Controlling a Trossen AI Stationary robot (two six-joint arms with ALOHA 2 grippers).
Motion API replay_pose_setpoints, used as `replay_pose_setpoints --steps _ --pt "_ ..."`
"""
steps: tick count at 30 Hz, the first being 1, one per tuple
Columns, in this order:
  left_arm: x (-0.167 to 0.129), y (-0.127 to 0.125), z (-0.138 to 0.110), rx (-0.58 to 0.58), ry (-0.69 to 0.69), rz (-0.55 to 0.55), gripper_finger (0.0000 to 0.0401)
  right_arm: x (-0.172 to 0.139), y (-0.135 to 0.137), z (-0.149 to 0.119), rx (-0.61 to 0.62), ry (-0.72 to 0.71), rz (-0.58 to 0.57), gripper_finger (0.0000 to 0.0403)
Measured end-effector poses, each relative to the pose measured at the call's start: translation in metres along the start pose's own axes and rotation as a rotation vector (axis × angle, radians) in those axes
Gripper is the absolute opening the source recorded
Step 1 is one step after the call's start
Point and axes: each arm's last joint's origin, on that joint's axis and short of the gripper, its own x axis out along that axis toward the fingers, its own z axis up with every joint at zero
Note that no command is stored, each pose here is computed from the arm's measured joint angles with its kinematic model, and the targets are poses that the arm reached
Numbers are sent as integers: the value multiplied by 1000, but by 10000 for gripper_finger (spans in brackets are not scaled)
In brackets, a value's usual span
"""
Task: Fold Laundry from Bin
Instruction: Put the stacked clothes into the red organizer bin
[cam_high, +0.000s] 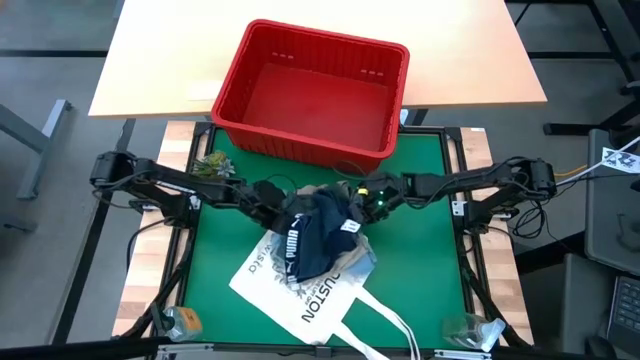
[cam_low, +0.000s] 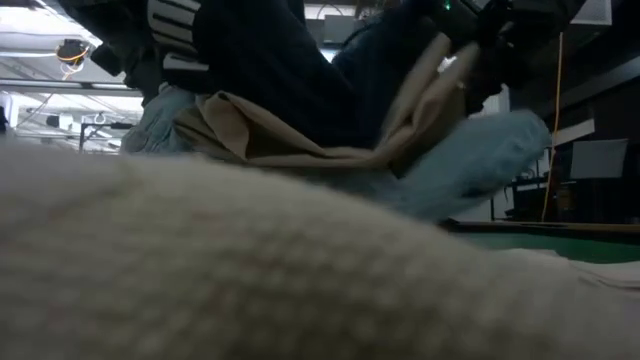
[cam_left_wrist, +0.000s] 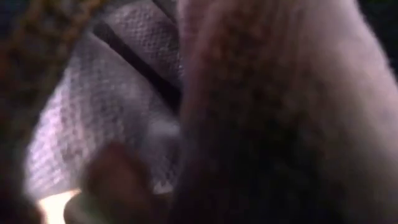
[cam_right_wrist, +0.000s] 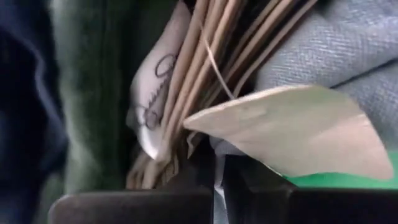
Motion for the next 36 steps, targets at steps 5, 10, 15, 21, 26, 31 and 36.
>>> replay_pose_setpoints --steps 5,10,15,21,26,31,36 --pt "-5 -4 1 -11 -25 -28 0 -4 18 5 -50 -18 46 5" --pt "-7 -9 2 -27 -46 -79 0 -9 37 10 -97 -37 92 5" --pt "-12 -24 7 -15 -59 -116 0 -14 52 14 -141 -52 130 5" --pt "-21 -46 13 37 -60 -115 0 -17 61 16 -173 -56 146 5" --pt "-30 -59 17 64 -52 -73 0 -22 75 18 -219 -75 179 5" --pt "-43 -74 20 92 -42 -36 0 -27 87 20 -253 -80 213 5" --pt "-61 -91 24 126 -58 35 0 -33 98 22 -270 -84 233 5"
